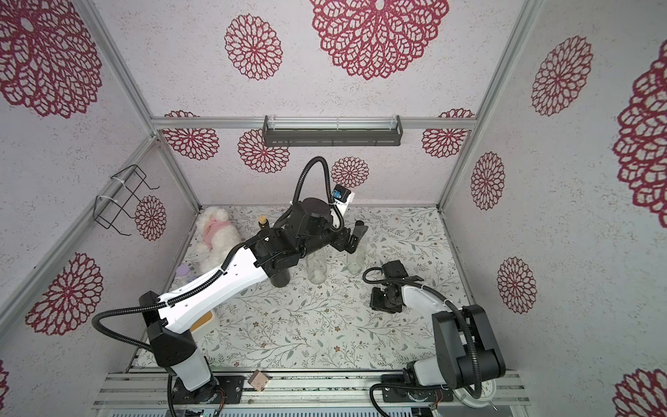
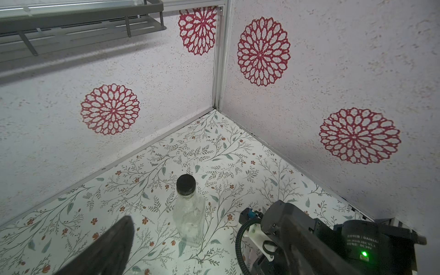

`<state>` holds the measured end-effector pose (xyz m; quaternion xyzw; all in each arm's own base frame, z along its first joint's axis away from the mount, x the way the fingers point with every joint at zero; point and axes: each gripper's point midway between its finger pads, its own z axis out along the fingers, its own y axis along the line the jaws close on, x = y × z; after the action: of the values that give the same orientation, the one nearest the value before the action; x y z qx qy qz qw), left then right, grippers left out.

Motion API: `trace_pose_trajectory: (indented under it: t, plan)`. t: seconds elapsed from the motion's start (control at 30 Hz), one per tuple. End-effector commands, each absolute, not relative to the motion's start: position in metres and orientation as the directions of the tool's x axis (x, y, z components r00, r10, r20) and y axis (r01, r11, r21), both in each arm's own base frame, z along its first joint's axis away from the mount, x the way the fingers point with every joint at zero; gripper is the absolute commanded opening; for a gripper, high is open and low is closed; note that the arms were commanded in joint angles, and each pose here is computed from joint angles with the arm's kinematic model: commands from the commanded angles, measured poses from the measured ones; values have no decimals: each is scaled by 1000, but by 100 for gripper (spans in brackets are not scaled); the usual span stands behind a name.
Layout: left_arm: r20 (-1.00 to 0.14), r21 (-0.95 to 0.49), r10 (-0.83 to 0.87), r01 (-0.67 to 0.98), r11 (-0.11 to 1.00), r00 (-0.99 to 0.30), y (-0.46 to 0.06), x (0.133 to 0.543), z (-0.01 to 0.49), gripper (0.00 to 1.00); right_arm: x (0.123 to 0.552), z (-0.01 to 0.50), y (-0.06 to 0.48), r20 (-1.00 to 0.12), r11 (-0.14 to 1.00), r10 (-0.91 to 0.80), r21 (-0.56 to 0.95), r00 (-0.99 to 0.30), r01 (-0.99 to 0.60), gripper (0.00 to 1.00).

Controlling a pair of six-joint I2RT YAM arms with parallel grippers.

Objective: Remove the label from the bottle
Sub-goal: Place the label at the center of the board.

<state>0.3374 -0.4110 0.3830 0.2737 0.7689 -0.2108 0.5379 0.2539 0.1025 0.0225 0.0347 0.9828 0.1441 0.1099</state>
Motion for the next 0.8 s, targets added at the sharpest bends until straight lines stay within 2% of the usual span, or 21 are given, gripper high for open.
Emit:
trace_pose_trajectory:
  t: [0.0, 0.77]
  plan:
    - [-953, -45, 161, 643, 765, -258, -407, 340, 393, 98, 274, 39, 99, -286, 964, 93, 267, -954, 14, 40]
    - [-950, -47, 163, 639, 768, -266, -405, 341, 391, 98, 279, 79, 100, -360, 960, 120, 279, -925, 15, 43]
